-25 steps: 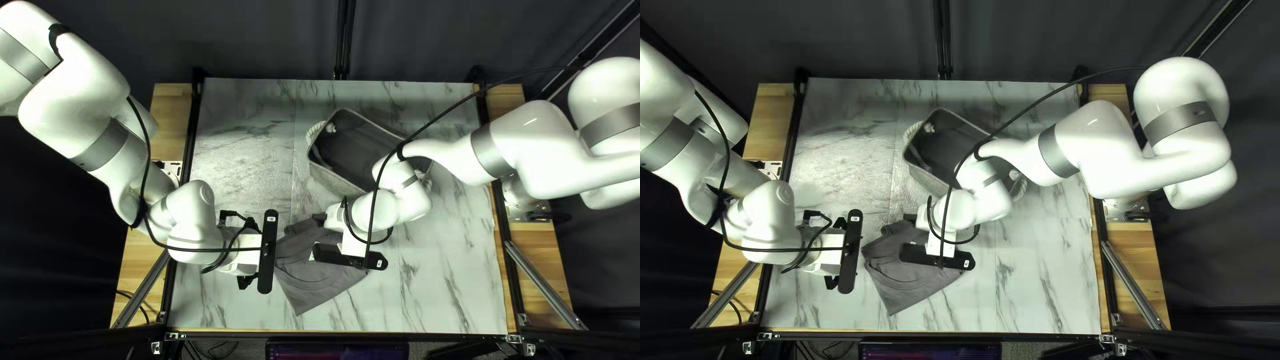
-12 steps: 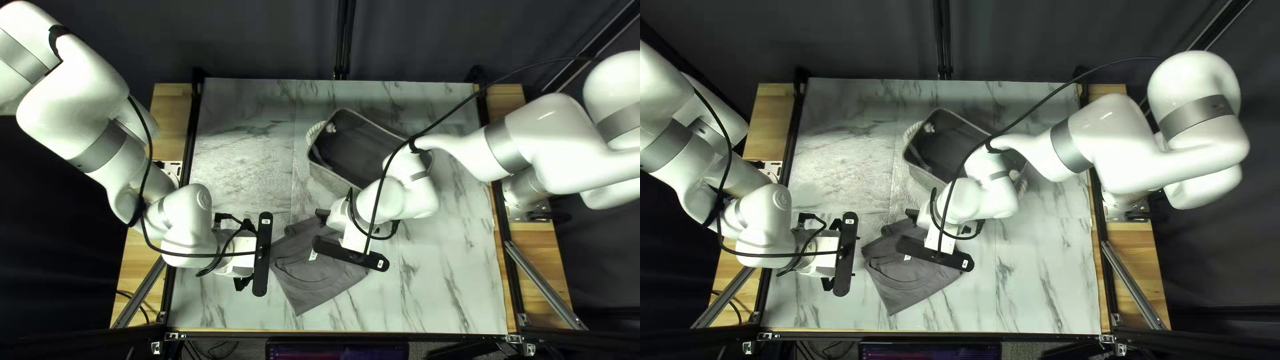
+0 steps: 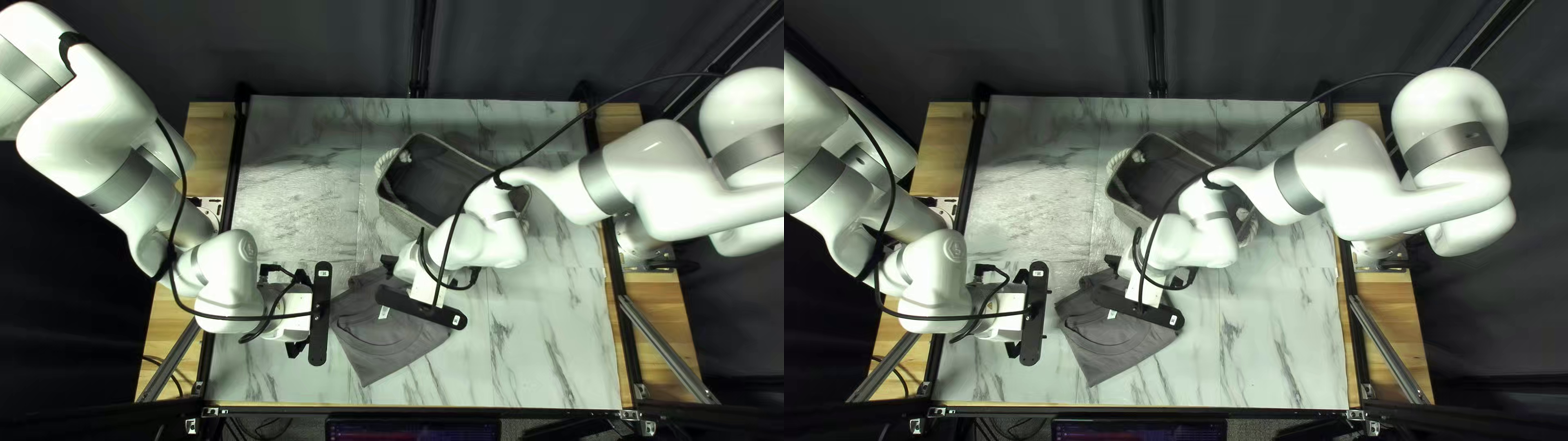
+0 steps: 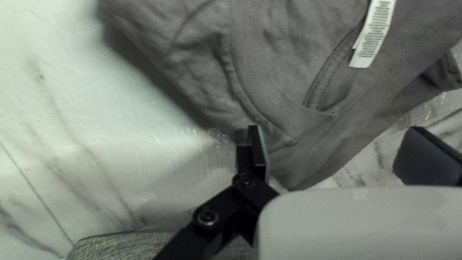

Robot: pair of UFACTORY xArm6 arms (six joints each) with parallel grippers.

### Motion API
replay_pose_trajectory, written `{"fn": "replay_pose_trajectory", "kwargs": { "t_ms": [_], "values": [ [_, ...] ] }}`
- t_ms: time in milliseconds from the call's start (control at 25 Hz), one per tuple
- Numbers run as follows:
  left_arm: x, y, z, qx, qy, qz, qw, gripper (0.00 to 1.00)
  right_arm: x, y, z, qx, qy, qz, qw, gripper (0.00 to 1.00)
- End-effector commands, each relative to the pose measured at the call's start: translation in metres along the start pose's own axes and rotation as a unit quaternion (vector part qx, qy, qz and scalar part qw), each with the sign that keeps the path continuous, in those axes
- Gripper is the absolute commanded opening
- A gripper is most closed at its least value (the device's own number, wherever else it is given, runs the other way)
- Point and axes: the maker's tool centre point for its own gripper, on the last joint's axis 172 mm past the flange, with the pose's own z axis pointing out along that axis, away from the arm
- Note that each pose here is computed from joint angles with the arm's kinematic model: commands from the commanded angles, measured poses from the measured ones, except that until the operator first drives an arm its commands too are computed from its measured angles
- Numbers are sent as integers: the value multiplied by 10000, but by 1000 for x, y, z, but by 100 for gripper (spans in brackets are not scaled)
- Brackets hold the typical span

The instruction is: Pick up a folded sweatshirt and place it into a fabric basket

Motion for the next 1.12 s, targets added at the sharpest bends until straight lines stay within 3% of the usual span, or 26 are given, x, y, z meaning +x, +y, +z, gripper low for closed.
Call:
{"fn": "replay_pose_trajectory", "kwargs": {
  "t_ms": [40,400,1120],
  "values": [
    [1,0,1,26,0,2,10000,100,-9,-1,9,3,17,67,10000,100],
    [0,-1,0,48,35,1,10000,100,-20,-4,19,96,-33,246,9996,100],
    [-4,1,-5,104,173,-44,9998,100,-19,-4,28,560,-85,422,9975,100]
  ]
}}
